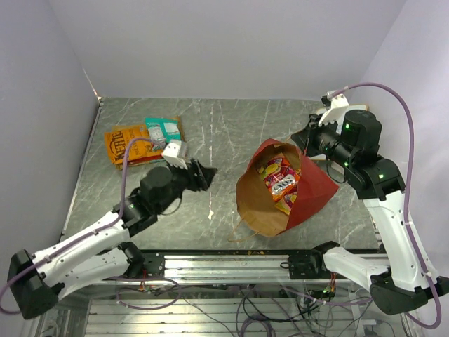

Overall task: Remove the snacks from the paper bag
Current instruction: Take out the snack from the paper bag.

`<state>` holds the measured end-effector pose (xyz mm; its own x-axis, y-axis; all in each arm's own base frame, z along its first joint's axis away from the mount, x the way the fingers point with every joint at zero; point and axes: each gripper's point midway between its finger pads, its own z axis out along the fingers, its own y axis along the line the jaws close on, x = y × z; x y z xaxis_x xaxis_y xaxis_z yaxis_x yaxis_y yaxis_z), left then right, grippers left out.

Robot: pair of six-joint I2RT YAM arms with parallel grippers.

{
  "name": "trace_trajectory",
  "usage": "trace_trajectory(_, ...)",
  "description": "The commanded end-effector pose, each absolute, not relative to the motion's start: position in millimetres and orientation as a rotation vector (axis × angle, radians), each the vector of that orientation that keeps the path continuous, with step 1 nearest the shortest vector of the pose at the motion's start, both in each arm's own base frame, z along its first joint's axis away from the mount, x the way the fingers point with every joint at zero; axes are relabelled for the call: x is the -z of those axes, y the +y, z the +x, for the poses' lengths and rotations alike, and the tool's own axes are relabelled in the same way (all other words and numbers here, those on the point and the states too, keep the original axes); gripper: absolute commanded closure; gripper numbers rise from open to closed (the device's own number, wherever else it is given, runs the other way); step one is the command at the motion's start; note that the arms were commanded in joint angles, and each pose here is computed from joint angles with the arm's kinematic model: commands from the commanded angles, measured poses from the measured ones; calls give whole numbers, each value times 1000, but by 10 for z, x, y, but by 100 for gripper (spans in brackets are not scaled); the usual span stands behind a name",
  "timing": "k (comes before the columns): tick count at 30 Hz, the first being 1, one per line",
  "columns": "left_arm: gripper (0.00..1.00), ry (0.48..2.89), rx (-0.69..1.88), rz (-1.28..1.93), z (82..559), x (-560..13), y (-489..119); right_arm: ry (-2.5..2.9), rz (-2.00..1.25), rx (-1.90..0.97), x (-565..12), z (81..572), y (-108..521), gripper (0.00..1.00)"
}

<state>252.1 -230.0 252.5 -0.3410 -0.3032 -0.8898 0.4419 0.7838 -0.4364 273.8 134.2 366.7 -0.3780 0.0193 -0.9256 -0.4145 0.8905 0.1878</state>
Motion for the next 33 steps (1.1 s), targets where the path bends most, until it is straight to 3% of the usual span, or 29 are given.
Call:
trace_trajectory(1,27,1726,832,59,2169,-2627,-2685,1847,-271,-502,-3810,2756,1375,100)
trace_trajectory(7,32,1708,735,460,1569,-2389,-3671,1866,-302,-526,-3797,2728,1423,100)
trace_trajectory(12,38,1651,744,650,1386,-2170,-4253,1969,-401,-468,-3514,2560,1345,100)
trace_trajectory(18,39,1582,798,749,1311,-1887,-4649,2040,-456,-432,-3356,2354,1247,100)
trace_trajectory(25,44,1557,854,740,1464,-1528,-4921,2010,-405,-456,-3526,2450,1291,100)
trace_trajectory(33,35,1587,805,769,1724,-1139,-5132,1999,-386,-457,-3584,2465,1287,100)
